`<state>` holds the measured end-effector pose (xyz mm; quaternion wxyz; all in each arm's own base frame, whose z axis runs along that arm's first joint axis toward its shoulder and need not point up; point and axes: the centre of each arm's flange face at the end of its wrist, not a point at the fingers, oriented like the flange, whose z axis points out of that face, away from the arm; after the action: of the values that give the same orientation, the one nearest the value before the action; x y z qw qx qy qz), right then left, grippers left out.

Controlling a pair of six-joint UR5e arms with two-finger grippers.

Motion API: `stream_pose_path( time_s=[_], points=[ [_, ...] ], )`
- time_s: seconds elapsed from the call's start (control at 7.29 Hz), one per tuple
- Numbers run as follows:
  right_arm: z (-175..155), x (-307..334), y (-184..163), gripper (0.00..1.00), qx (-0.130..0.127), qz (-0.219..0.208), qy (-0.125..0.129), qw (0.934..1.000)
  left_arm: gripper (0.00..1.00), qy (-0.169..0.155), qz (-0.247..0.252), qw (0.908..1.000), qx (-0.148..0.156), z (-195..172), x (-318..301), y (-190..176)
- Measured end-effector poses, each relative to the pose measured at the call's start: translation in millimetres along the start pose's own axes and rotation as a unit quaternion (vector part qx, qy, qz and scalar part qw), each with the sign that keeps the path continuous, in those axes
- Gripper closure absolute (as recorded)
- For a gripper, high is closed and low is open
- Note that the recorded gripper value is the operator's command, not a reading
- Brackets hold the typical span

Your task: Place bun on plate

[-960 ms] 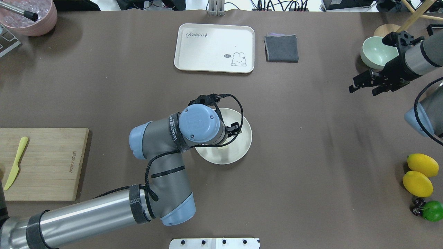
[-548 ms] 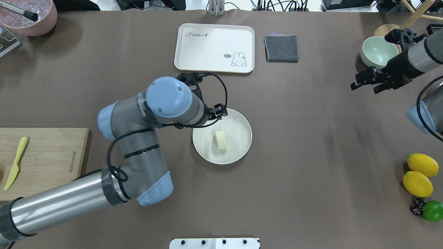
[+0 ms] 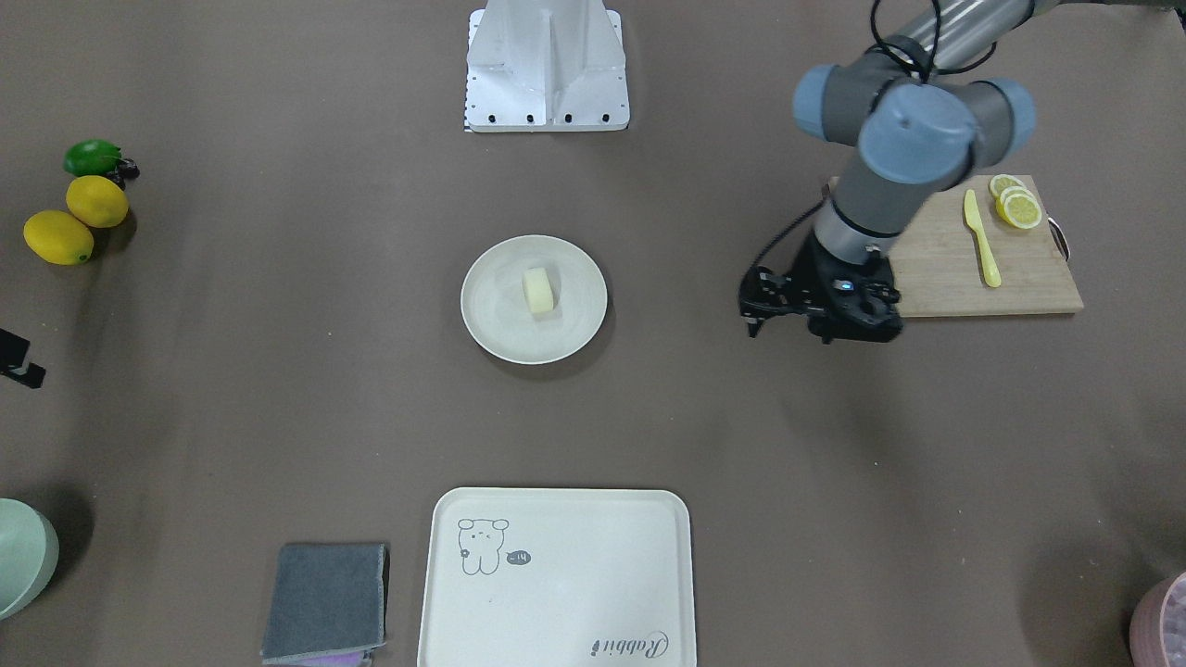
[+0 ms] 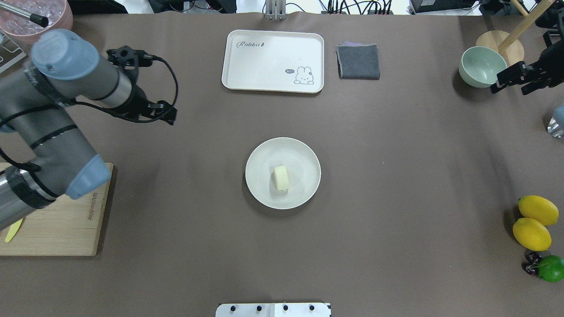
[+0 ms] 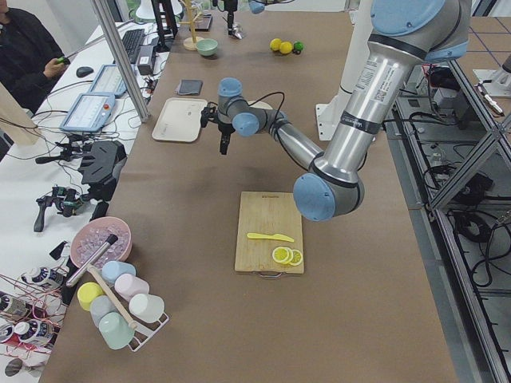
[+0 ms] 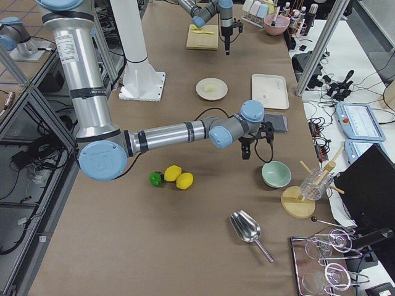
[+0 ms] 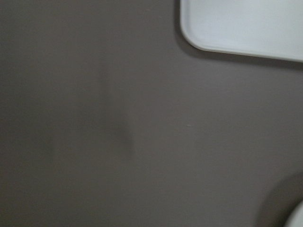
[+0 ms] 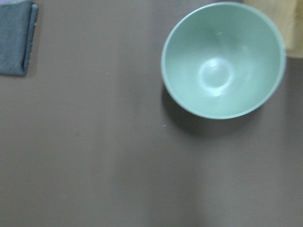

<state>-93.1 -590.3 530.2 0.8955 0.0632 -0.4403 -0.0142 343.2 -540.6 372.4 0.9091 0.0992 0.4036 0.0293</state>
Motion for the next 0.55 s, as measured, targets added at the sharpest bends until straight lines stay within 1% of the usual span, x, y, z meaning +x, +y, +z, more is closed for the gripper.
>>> stream_pose_path(
  time_s=[0.14, 0.27, 0.41, 0.55],
  points=[
    [-19, 48, -1, 0.00, 0.001, -0.015, 0.015, 0.9998, 0.02, -0.028, -0.002, 0.9996, -0.004, -4, -77, -4],
    [-28, 95, 5, 0.00, -0.004, -0.022, 0.028, 0.9994, 0.02, -0.052, -0.018, 0.9985, 0.003, -19, -147, -11],
    [-32, 140, 12, 0.00, -0.008, -0.019, 0.041, 0.9989, 0.02, -0.075, -0.014, 0.9970, 0.014, -45, -218, -15],
    [-35, 173, 19, 0.00, -0.011, -0.011, 0.059, 0.9982, 0.02, -0.080, 0.003, 0.9967, 0.015, -73, -280, -12]
  ],
)
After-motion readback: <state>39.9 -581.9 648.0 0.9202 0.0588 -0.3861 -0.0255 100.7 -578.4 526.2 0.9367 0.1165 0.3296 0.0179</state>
